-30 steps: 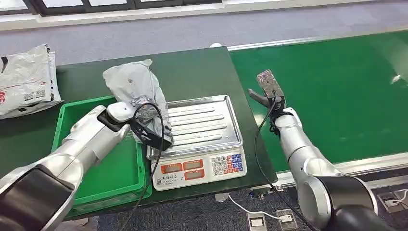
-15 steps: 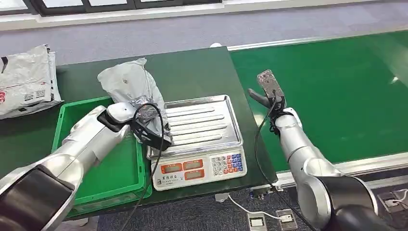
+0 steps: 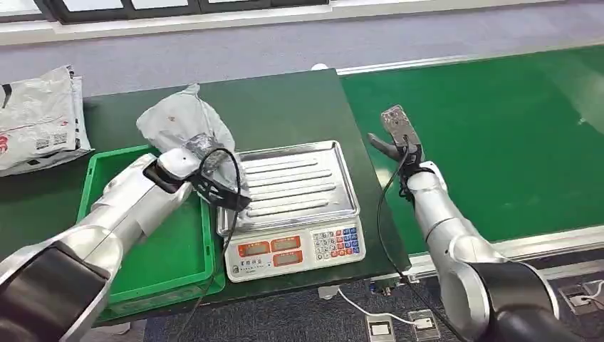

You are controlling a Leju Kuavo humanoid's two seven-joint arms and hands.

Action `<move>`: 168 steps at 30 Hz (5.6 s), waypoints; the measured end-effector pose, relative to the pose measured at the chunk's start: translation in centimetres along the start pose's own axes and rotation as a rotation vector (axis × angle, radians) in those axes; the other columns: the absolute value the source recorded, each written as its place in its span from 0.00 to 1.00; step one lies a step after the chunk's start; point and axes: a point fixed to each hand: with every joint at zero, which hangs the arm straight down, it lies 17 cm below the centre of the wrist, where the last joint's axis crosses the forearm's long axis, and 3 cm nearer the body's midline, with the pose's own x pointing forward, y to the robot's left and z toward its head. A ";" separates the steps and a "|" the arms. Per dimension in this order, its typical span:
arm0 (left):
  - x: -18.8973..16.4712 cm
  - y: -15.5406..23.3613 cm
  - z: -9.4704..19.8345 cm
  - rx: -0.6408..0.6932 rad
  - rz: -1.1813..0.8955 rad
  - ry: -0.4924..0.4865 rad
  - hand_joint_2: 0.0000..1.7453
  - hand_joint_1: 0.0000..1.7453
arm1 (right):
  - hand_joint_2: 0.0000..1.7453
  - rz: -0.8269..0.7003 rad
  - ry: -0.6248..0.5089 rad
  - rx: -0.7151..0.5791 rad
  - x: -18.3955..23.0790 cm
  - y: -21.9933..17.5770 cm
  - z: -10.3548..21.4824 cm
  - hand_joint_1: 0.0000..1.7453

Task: Moved the parcel from conveyor to table for the left to box.

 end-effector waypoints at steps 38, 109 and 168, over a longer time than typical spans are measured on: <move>-22.2 -5.3 3.8 0.321 0.713 0.609 1.00 0.00 | 1.00 -0.004 0.020 -0.003 -1.8 -0.7 0.6 0.00; -8.0 9.8 3.3 0.766 2.185 -0.287 1.00 0.00 | 1.00 -0.045 0.052 -0.093 -2.3 -6.3 -0.4 0.00; -3.5 7.8 2.2 0.676 2.284 -0.265 1.00 0.00 | 1.00 -0.002 0.153 -0.230 -3.6 -11.9 -0.9 0.00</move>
